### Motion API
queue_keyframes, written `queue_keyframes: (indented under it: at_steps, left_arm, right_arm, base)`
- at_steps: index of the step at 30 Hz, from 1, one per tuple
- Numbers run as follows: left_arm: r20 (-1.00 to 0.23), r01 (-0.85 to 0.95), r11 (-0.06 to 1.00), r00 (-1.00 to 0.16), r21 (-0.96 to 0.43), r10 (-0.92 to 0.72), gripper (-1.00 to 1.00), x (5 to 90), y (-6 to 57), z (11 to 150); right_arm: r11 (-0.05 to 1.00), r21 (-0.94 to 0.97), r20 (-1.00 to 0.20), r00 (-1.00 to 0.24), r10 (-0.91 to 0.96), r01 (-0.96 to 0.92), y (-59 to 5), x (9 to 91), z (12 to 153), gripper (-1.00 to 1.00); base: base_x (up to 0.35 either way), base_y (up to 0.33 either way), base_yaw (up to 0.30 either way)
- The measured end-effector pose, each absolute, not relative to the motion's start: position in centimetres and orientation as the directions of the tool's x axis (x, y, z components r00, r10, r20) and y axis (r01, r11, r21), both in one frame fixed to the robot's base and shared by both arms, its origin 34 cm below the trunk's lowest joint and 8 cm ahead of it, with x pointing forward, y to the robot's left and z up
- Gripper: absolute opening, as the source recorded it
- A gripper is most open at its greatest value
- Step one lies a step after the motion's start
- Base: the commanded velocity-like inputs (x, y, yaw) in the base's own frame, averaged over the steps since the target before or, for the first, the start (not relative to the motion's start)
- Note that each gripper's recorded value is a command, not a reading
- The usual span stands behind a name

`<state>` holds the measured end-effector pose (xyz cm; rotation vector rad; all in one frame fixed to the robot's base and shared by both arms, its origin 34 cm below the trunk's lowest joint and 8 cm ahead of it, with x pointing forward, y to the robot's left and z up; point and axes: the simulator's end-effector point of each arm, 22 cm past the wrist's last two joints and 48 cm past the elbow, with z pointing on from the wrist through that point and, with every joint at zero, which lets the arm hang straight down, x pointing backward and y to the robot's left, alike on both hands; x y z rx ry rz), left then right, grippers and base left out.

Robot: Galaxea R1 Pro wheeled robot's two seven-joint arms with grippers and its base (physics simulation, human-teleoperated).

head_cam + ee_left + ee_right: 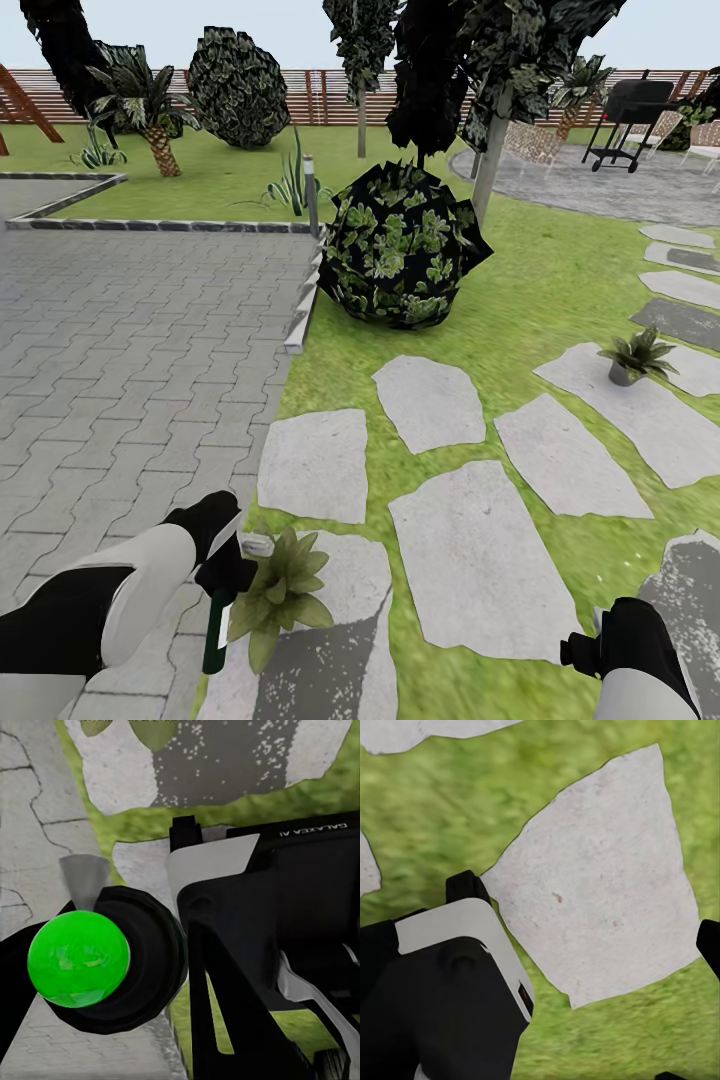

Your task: Pick up the pesticide atomizer in the garden and spray insectifuge to fully cover both potted plants in the garden.

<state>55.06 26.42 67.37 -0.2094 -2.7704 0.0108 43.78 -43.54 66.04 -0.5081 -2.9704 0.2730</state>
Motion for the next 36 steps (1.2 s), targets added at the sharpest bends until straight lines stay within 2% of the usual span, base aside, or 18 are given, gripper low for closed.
queue_keyframes:
  at_steps: [36]
  left_arm:
    - [0.389, 0.145, 0.989, -0.909, -0.038, 0.148, -1.0, 54.1, 26.5, 65.5]
  right_arm:
    - [0.928, -0.207, 0.113, -0.934, 0.338, 0.311, -43.6, 42.9, 64.5, 1.0]
  base:
    - [0.0, 0.0, 0.0]
